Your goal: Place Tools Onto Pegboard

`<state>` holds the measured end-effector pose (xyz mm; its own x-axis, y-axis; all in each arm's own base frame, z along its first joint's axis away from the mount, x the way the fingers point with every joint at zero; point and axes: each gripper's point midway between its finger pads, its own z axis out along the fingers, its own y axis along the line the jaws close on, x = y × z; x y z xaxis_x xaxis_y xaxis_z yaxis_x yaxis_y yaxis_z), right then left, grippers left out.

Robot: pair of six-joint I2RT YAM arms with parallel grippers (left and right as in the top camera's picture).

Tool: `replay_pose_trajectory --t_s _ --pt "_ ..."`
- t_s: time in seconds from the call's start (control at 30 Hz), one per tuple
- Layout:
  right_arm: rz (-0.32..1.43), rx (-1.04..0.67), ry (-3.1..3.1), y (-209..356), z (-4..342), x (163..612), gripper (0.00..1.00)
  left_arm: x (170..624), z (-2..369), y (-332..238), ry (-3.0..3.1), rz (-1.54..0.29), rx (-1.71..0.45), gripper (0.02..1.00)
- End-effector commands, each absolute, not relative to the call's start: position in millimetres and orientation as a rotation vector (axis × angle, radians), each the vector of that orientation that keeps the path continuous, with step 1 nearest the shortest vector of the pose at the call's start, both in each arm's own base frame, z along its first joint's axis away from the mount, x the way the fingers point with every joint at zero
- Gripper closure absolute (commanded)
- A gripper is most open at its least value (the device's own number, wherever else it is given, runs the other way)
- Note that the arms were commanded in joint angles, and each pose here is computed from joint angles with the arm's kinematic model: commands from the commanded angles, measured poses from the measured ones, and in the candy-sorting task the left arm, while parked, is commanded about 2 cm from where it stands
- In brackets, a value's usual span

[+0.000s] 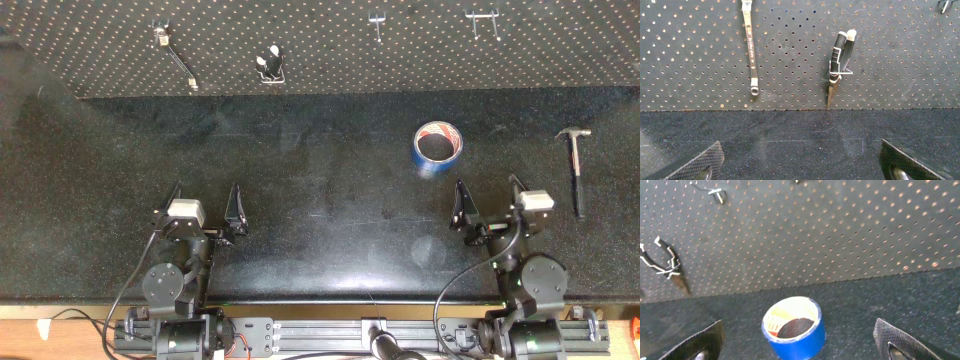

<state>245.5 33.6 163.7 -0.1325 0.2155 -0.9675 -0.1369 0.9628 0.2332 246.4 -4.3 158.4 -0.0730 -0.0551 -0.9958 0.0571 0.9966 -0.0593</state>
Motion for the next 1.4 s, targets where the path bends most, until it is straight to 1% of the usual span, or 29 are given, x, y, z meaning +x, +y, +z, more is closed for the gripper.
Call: replay_pose_trajectory --t_s 0.03,0.13,0.2,0.33,0.5,0.63,0.77,0.9,1.03,1.2,1.23,1.27,1.3,1.33,1.37,1.4 --pt "0.439 -0.037 1.712 67.7 216.9 255.1 0.025 245.4 159.2 -8.2 1.636 -0.109 0.022 0.023" --pt "0.534 -0.127 1.812 97.9 234.0 274.8 0.025 245.4 159.2 -8.2 1.636 -0.109 0.022 0.023" --pt "0.597 -0.178 1.907 117.7 234.2 289.7 0.025 245.4 159.2 -8.2 1.636 -0.109 0.022 0.020" --pt "0.618 -0.209 2.164 144.2 200.7 317.8 0.025 245.4 159.2 -8.2 1.636 -0.109 0.022 0.023" --pt "0.574 -0.259 2.382 154.0 156.4 332.8 0.025 245.4 159.2 -8.2 1.636 -0.109 0.022 0.023" --pt "0.492 -0.230 2.531 146.4 126.9 336.6 0.025 245.4 159.2 -8.2 1.636 -0.109 0.022 0.025" --pt "0.456 -0.222 2.599 143.4 105.0 337.6 0.025 245.4 159.2 -8.2 1.636 -0.109 0.022 0.023" --pt "0.387 -0.211 2.644 136.6 87.8 339.6 0.025 245.4 159.2 -8.2 1.636 -0.109 0.022 0.023" --pt "0.365 -0.301 2.649 141.0 78.8 339.4 0.025 245.4 159.2 -8.2 1.636 -0.109 0.022 0.020" --pt "0.287 -0.319 2.676 139.9 66.8 338.4 0.025 245.4 159.2 -8.2 1.636 -0.109 0.022 0.023" --pt "0.285 -0.320 2.678 139.8 65.7 338.4 0.001 245.4 159.2 -8.2 1.635 -0.110 0.022 0.023" --pt "0.273 -0.317 2.682 138.3 64.4 338.6 0.051 245.4 159.2 -8.2 1.636 -0.109 0.022 0.020" --pt "0.260 -0.314 2.683 136.8 63.6 339.1 0.134 245.4 159.2 -8.2 1.636 -0.109 0.022 0.023" --pt "0.241 -0.309 2.684 134.5 62.7 339.7 0.251 245.4 159.2 -8.2 1.635 -0.110 0.022 0.023" --pt "0.224 -0.306 2.686 132.4 62.2 340.0 0.498 245.4 159.2 -8.2 1.636 -0.109 0.022 0.023" --pt "0.210 -0.303 2.685 130.8 62.1 340.5 0.636 245.4 159.2 -8.2 1.636 -0.109 0.022 0.023"
